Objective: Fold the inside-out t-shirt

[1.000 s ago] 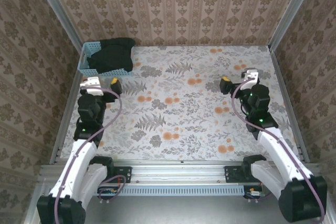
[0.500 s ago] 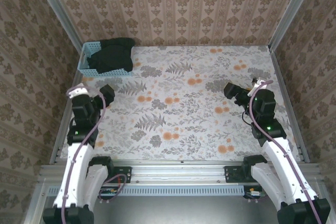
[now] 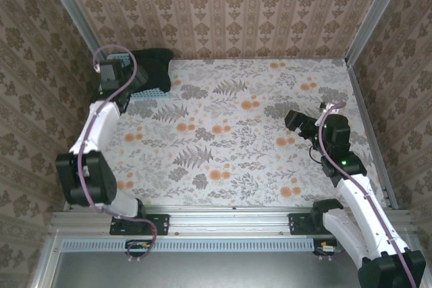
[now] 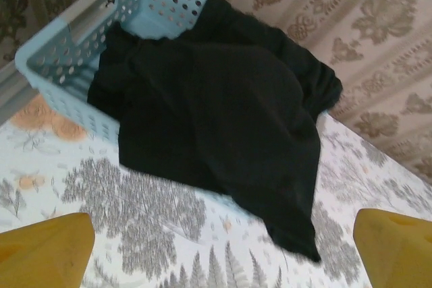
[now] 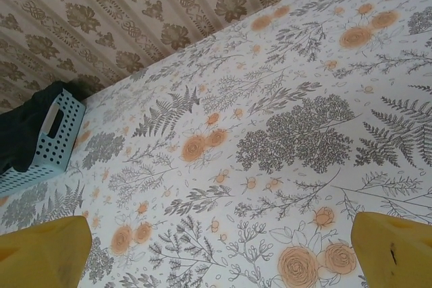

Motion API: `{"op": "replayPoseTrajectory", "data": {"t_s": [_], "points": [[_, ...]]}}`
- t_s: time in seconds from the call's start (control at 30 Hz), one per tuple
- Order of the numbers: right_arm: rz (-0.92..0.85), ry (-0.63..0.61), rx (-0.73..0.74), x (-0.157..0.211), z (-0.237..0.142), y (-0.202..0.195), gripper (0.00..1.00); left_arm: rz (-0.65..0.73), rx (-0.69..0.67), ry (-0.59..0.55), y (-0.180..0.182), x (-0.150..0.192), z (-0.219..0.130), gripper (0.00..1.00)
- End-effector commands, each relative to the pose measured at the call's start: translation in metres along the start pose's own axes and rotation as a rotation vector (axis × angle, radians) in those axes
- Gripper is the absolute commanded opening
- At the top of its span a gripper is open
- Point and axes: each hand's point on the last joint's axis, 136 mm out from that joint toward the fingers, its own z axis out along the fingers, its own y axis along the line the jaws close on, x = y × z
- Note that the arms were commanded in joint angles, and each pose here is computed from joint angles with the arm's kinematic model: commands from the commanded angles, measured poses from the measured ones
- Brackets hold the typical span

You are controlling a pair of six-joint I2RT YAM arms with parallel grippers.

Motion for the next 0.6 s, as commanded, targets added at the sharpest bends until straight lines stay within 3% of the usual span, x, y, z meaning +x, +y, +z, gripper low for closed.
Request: {"op": "replayPoseTrajectory", "data": {"t_s": [0.0,0.27,0.43,0.57], "points": [[-0.002,0.012,0.015,0.0,-0.003,0.0,1.0,0.005,-0.068,0.046,0.004,-0.008,0.026,1.0],[-0.011,0.004,0.076,0.002,0.0,-0.012,1.0,-0.034,-0.229,0.167,0.023,0.0,0.1,1.0],[-0.015,0.016,0.081,0.005,0.006,-0.013,1.0,-0.045,-0.206,0.224,0.022,0.013,0.146,1.0],[-0.012,0.039,0.09,0.01,0.012,-0.015,1.0,-0.054,-0.189,0.264,0.023,0.028,0.177,0.92]]}}
